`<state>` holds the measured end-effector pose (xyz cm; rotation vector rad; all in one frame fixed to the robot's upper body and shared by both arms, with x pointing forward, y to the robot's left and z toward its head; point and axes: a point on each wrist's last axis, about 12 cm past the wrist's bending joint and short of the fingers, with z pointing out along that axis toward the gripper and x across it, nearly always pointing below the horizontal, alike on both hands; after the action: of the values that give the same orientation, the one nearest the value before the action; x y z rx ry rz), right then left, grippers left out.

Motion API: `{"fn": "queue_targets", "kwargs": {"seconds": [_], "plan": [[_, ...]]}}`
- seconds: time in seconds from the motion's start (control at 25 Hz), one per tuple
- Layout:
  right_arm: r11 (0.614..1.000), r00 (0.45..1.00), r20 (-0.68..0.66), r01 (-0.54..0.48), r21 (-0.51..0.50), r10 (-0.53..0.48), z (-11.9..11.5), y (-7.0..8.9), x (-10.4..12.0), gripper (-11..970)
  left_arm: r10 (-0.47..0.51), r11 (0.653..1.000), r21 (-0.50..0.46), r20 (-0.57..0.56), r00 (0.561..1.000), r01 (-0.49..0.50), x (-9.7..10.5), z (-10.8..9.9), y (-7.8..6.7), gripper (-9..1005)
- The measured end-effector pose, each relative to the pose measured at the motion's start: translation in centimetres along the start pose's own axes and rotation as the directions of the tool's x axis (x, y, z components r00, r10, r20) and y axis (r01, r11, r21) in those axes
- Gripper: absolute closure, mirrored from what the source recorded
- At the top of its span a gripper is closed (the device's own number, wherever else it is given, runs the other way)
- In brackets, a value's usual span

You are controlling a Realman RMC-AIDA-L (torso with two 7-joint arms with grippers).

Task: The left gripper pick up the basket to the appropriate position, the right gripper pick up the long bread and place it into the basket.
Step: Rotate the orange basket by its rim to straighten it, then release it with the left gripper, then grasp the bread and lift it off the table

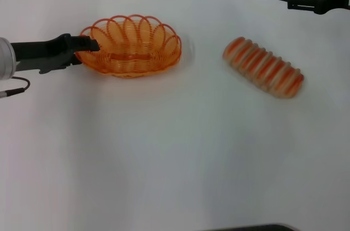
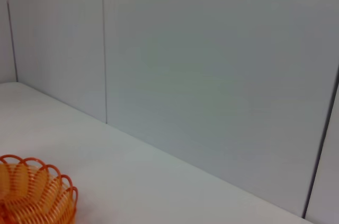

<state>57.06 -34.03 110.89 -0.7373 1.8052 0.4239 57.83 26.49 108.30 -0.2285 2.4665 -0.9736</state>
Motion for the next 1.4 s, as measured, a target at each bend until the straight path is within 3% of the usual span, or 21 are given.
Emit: {"fn": "queue_targets", "kwargs": {"seconds": [0.32,0.44,0.56,0.64,0.68,0.8,1.0,1.12,1.32,1.36,1.4], "plan": [[1.000,1.000,0.005,-0.022,0.003,0.022,-0.1,-0.1,-0.1,30,0.144,0.989,0.030,-0.004,0.990,-0.144,-2.6,-3.4,0.0,269],[0.997,0.997,0.008,-0.079,-0.004,0.079,-0.1,-0.2,-0.4,30,0.234,0.971,0.048,-0.001,0.972,-0.234,-3.8,-4.9,0.1,147],[0.981,0.981,-0.003,-0.192,-0.040,0.192,-0.3,-0.6,-1.2,31,0.340,0.938,0.068,0.002,0.941,-0.339,-4.6,-6.0,0.0,141],[0.972,0.974,-0.013,-0.228,-0.054,0.228,-0.3,-0.8,-1.6,30,0.463,0.883,0.090,-0.006,0.887,-0.460,-4.8,-6.7,-0.2,137],[0.962,0.965,-0.027,-0.263,-0.067,0.262,-0.4,-0.9,-1.9,30,0.463,0.883,0.090,-0.006,0.887,-0.460,-4.8,-6.7,-0.2,137],[0.914,0.917,-0.102,-0.395,-0.093,0.386,-0.6,-1.7,-3.2,28,0.562,0.825,0.084,-0.019,0.827,-0.559,-4.8,-7.1,-0.2,137],[0.848,0.836,-0.242,-0.523,-0.084,0.492,-0.5,-2.7,-5.1,24,0.667,0.744,0.083,-0.033,0.745,-0.663,-4.7,-7.3,-0.4,136],[0.828,0.785,-0.347,-0.559,-0.040,0.513,0.1,-2.9,-6.0,23,0.723,0.689,0.085,-0.020,0.690,-0.720,-4.6,-7.9,-0.6,136],[0.838,0.713,-0.514,-0.544,0.024,0.478,2.6,-2.2,-7.7,23,0.837,0.543,0.123,0.002,0.547,-0.831,-4.0,-9.0,-1.4,138],[0.842,0.697,-0.541,-0.538,0.037,0.470,3.0,-1.9,-7.9,23,0.874,0.479,0.161,0.004,0.486,-0.863,-3.5,-9.3,-1.7,138],[0.845,0.684,-0.563,-0.533,0.048,0.464,3.3,-1.7,-8.0,23,0.882,0.464,0.174,0.003,0.472,-0.868,-3.4,-9.4,-1.8,139]]}}
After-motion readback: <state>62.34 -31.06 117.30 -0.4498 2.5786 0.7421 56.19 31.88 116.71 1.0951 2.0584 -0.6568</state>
